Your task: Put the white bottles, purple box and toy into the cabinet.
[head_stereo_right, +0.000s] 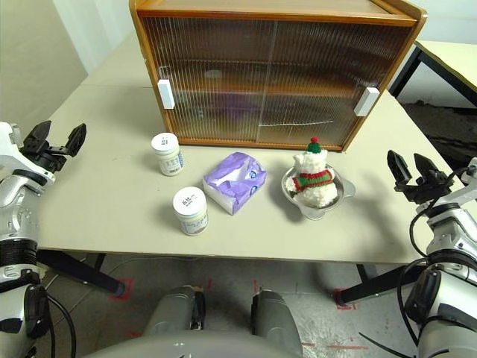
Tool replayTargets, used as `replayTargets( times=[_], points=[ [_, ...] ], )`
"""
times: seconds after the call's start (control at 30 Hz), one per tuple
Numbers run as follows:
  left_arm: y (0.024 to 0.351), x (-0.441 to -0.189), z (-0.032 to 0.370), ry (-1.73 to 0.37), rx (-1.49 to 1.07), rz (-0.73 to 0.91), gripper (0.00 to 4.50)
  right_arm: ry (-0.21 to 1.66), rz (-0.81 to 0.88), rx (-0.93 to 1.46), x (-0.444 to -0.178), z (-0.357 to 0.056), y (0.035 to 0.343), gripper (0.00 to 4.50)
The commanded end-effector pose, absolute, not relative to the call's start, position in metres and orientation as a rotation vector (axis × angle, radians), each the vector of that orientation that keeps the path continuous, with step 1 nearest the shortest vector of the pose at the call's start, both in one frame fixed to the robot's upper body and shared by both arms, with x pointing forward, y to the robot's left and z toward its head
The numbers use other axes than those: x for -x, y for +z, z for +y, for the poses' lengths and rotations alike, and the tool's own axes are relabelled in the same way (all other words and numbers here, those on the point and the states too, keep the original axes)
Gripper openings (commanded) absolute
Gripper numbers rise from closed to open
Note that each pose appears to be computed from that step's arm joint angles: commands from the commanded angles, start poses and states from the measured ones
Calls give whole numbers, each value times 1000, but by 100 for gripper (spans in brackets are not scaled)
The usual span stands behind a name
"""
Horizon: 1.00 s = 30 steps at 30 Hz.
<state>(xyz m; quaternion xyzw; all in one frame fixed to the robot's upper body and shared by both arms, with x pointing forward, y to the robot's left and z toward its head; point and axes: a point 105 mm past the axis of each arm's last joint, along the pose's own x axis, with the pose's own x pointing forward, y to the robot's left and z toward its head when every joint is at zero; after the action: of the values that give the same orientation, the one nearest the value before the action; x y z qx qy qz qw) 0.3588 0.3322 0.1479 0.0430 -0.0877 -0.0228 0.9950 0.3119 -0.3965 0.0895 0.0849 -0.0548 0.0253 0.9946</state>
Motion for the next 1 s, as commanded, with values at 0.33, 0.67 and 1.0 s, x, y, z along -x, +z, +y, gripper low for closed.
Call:
replayTargets(
  times=[0.33,0.67,1.0],
  points=[
    [162,-367,318,-132,-88,-240,447,61,-170,-160,-307,-401,102,449],
    [207,-366,305,-287,-80,-342,386,490,-253,-276,-303,-349,136,450],
    [224,-378,260,-490,-228,-272,14,830,-215,-194,-287,-265,171,450]
  ],
)
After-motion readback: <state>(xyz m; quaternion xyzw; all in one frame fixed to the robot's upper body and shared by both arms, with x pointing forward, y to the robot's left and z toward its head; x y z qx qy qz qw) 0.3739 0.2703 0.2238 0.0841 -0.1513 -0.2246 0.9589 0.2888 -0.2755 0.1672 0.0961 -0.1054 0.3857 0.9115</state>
